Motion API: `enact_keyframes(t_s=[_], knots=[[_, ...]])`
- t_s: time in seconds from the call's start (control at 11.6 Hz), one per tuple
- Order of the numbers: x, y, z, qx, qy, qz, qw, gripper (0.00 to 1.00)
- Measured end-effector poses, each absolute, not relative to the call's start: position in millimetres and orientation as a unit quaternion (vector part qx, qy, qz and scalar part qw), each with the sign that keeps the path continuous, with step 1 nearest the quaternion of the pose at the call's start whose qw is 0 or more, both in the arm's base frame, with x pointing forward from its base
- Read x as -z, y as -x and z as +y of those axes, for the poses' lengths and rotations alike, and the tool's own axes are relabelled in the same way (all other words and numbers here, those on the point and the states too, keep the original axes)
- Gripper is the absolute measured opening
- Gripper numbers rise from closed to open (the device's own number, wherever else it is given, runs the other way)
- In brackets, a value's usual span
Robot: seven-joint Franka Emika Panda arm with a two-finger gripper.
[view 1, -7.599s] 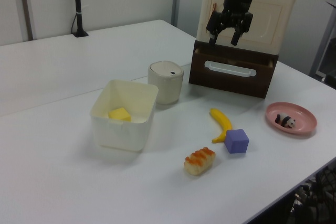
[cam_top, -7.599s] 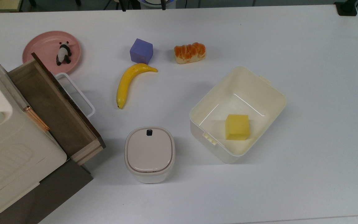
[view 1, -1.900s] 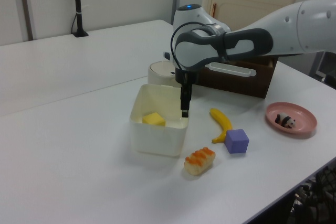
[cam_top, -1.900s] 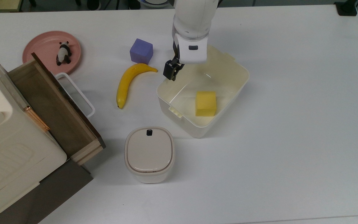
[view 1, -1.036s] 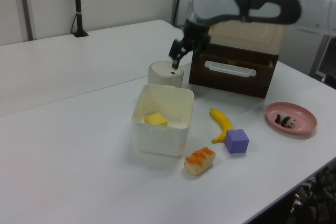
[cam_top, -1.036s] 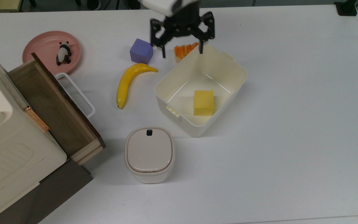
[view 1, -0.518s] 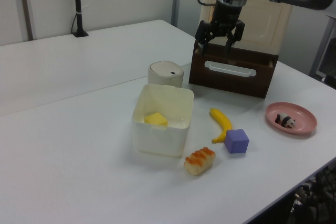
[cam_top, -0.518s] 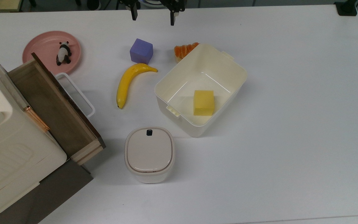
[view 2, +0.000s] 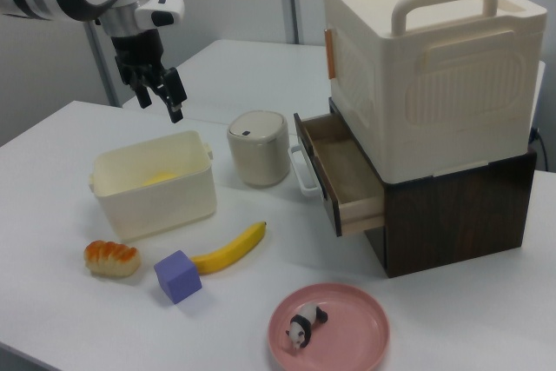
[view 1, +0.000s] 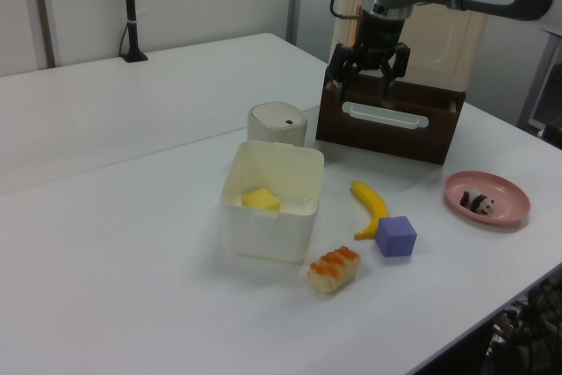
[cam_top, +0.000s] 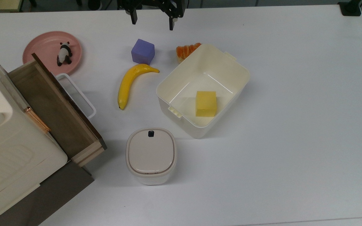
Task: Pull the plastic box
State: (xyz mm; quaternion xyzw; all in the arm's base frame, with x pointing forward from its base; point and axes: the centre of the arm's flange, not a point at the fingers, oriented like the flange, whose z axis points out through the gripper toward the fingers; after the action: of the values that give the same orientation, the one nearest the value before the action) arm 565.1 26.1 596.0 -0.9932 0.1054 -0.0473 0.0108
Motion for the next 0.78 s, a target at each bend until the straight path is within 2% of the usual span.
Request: enact_keyframes(t_s=[0.78], knots=[[-594.2,-565.1,19.9,0.043,0.993,0.107,0.01,1.0]])
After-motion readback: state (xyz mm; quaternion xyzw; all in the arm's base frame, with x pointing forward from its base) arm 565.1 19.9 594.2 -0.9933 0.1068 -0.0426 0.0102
